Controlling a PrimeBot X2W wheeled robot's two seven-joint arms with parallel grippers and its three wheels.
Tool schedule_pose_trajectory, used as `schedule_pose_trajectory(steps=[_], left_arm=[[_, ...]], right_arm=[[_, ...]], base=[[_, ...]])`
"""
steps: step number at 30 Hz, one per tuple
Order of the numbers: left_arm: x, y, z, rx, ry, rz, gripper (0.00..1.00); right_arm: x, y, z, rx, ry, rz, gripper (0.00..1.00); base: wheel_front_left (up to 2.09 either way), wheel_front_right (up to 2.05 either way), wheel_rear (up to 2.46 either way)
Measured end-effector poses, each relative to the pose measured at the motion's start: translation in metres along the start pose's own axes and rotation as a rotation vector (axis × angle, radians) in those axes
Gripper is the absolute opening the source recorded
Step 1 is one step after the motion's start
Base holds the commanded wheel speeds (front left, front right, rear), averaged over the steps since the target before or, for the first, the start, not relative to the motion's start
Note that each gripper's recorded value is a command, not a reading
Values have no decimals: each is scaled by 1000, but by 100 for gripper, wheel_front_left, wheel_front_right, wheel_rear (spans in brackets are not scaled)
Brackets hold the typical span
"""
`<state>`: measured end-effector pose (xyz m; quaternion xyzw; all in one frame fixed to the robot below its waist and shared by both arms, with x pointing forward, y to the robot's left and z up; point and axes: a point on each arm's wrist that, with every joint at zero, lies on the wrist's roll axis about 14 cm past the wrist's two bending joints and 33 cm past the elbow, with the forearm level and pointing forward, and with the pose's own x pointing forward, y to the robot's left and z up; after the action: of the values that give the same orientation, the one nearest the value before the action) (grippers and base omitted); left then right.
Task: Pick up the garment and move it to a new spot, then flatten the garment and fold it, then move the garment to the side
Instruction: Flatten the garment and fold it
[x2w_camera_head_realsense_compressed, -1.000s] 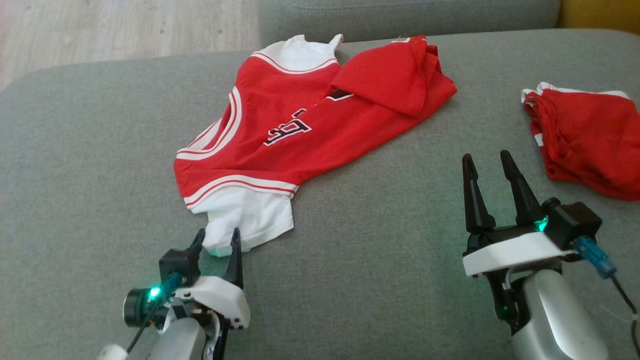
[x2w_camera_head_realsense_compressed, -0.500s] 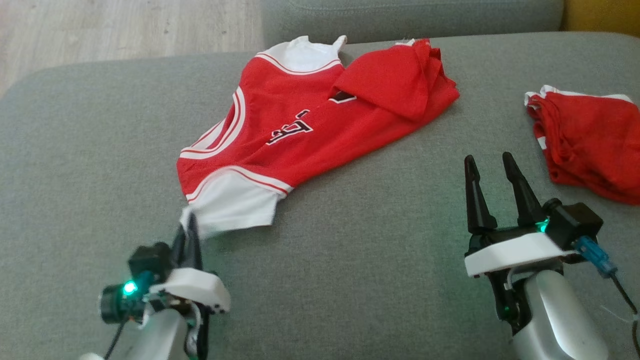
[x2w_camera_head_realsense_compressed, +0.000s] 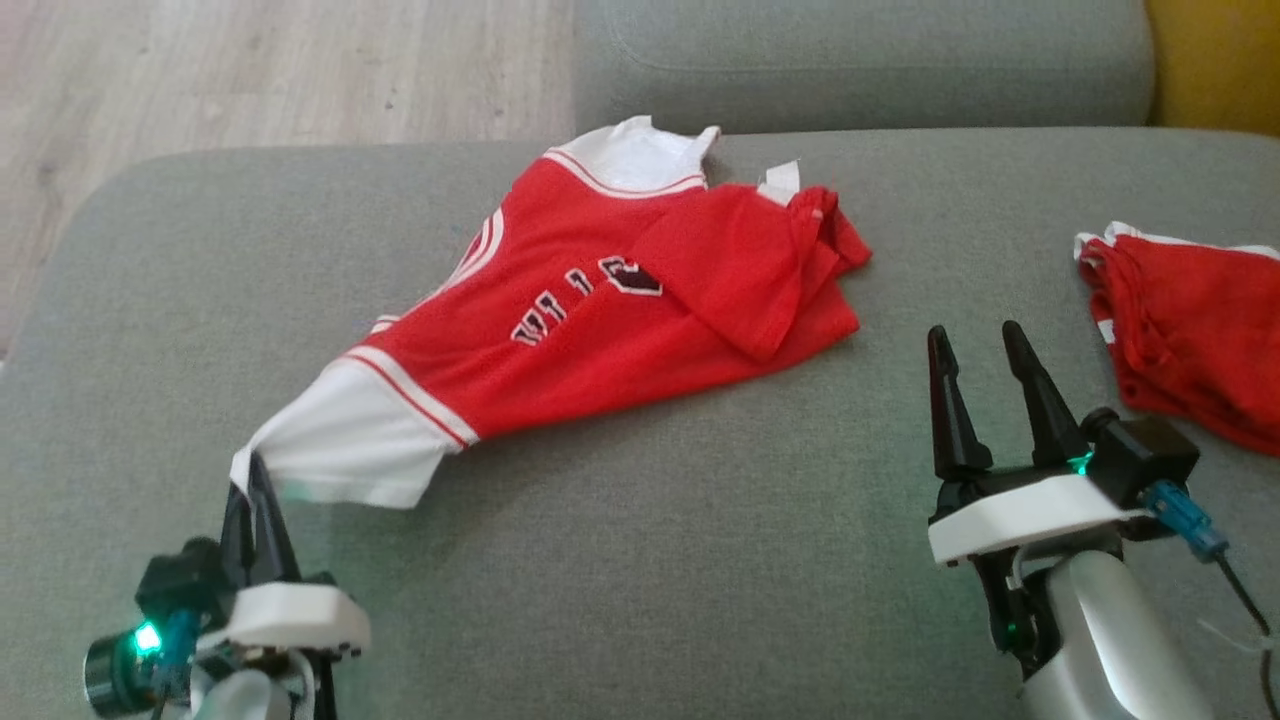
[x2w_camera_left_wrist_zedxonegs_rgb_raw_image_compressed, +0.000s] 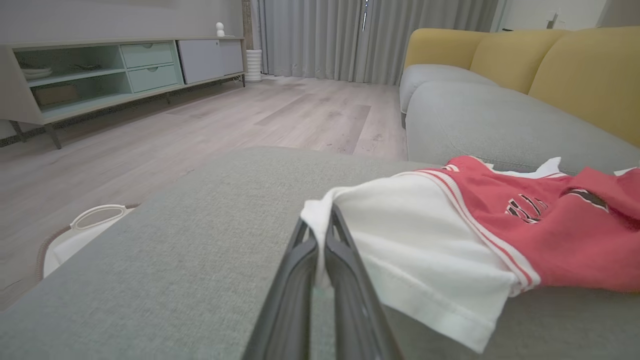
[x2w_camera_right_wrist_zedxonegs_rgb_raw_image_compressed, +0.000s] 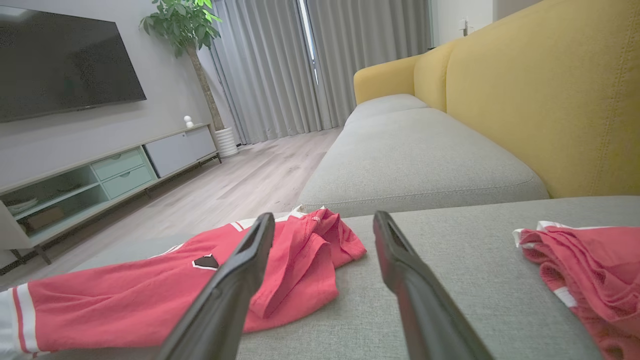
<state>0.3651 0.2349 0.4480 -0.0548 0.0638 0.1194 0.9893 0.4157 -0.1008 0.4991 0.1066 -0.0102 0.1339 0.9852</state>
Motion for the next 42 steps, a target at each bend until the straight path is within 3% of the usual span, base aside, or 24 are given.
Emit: schedule_pose_trajectory(steps=[1, 2, 3, 8, 15, 21, 29, 36, 42], left_arm=[[-3, 2, -2, 4, 6, 0, 0], [-6, 1, -5, 9, 12, -13, 36], [-8, 1, -6, 9, 15, -24, 100], [-10, -9, -2, 21, 0, -62, 100], [-7, -57, 35, -37, -119, -203, 100], [-10, -77, 25, -44, -94, -267, 100], [2, -82, 22, -27, -80, -281, 100], [1, -78, 12, -41, -45, -266, 100], [1, -77, 9, -43, -34, -259, 100]], right_arm=[[0, 2, 0, 3, 0, 4, 100], [0, 3, -1, 5, 2, 6, 100], [0, 4, -2, 7, 5, 9, 100], [1, 7, -3, 9, 7, 20, 100], [6, 13, -17, 6, 46, 42, 100], [20, 26, -44, -23, 139, 94, 100], [70, 33, -68, 4, 269, 134, 100], [80, 37, -104, 33, 401, 149, 100], [84, 44, -111, 47, 417, 171, 100]], base=[[0, 0, 0], [0, 0, 0], [0, 0, 0], [0, 0, 0], [0, 0, 0], [0, 0, 0], [0, 0, 0], [0, 0, 0], [0, 0, 0]])
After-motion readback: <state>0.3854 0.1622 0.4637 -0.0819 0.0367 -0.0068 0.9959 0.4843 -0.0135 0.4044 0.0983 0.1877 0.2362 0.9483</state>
